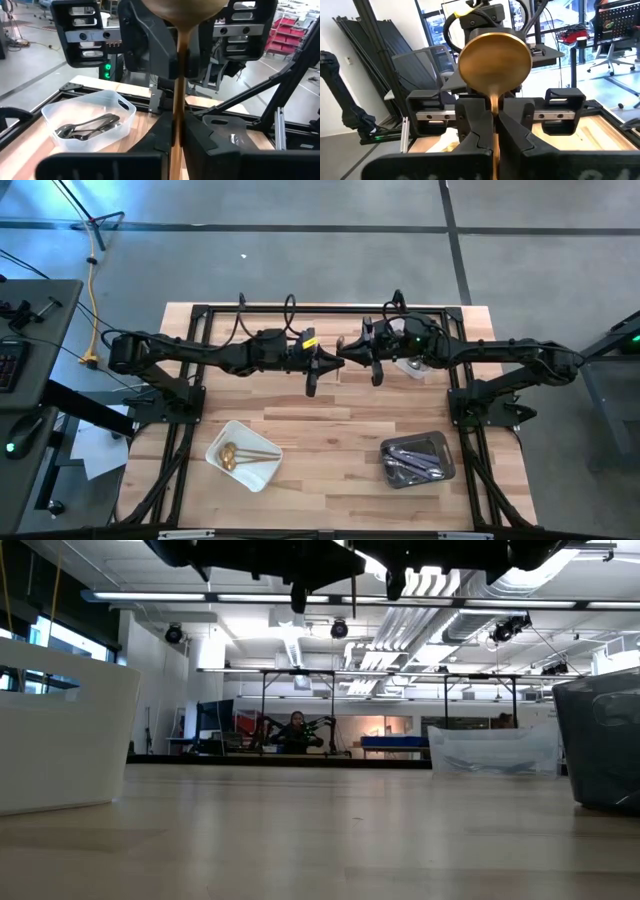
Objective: Sort silverware by color (type)
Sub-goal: Put the gold spoon into the white bin
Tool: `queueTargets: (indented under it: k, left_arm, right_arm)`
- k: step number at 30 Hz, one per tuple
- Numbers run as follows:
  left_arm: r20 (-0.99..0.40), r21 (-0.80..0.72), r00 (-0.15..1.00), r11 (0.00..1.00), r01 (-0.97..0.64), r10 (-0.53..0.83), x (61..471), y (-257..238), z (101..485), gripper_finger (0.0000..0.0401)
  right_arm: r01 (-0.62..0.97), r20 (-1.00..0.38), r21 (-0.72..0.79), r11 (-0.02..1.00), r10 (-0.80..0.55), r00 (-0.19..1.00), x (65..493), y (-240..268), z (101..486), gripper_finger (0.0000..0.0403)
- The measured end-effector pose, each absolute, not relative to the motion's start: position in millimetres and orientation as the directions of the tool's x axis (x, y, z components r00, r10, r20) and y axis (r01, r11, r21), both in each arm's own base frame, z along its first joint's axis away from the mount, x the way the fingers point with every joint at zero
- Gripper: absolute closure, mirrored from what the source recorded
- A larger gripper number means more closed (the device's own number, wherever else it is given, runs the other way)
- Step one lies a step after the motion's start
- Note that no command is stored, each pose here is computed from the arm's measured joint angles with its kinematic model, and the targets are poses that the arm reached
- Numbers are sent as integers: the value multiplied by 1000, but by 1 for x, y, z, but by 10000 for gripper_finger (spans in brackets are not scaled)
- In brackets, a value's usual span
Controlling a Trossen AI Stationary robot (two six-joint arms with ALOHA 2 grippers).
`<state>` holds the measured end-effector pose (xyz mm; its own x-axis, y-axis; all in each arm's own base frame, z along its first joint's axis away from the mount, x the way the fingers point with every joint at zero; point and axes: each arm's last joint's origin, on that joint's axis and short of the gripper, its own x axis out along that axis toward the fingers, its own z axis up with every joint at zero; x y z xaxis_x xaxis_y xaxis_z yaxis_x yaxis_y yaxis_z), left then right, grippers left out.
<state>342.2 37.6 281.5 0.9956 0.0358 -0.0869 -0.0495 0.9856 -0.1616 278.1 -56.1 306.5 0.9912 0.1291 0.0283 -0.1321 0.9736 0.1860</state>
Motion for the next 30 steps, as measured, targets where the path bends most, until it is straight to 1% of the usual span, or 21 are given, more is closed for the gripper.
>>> queueTargets:
  k: [5, 7, 10, 12, 16, 19, 21, 24, 27, 30]
  left_arm:
    - [-108, -176, 993, 982, -66, 47, 342, 38, 280, 386]
    - [-117, -175, 992, 982, -68, 48, 342, 38, 279, 393]
    - [-125, -171, 991, 982, -77, 56, 341, 41, 278, 393]
    - [-130, -165, 989, 982, -87, 65, 341, 44, 277, 392]
    - [-126, -166, 989, 981, -97, 76, 340, 47, 279, 394]
    - [-140, -171, 988, 981, -89, 66, 336, 47, 280, 395]
    - [-146, -161, 987, 983, -84, 60, 331, 45, 280, 395]
    - [-151, -165, 987, 983, -76, 51, 317, 41, 278, 395]
    - [-135, -190, 989, 979, -78, 53, 296, 36, 276, 396]
    - [-105, -211, 991, 972, -105, 85, 272, 31, 273, 396]
  right_arm:
    - [-105, 6, 201, 974, 106, 994, 278, -57, 304, 403]
    - [-104, 4, 224, 969, 106, 994, 278, -57, 304, 403]
    - [-94, -4, 275, 957, 99, 995, 278, -59, 303, 397]
    - [-83, -20, 307, 948, 94, 995, 277, -61, 302, 379]
    - [-66, -73, 332, 941, 95, 993, 276, -60, 297, 318]
    - [-62, -93, 326, 943, 98, 991, 271, -59, 299, 275]
    - [-59, -113, 306, 950, 98, 989, 265, -57, 302, 254]
    - [-50, -145, 280, 959, 94, 985, 253, -54, 307, 237]
    - [-4, -172, 257, 966, 49, 984, 240, -52, 312, 235]
    - [25, -180, 239, 971, 19, 983, 231, -51, 317, 234]
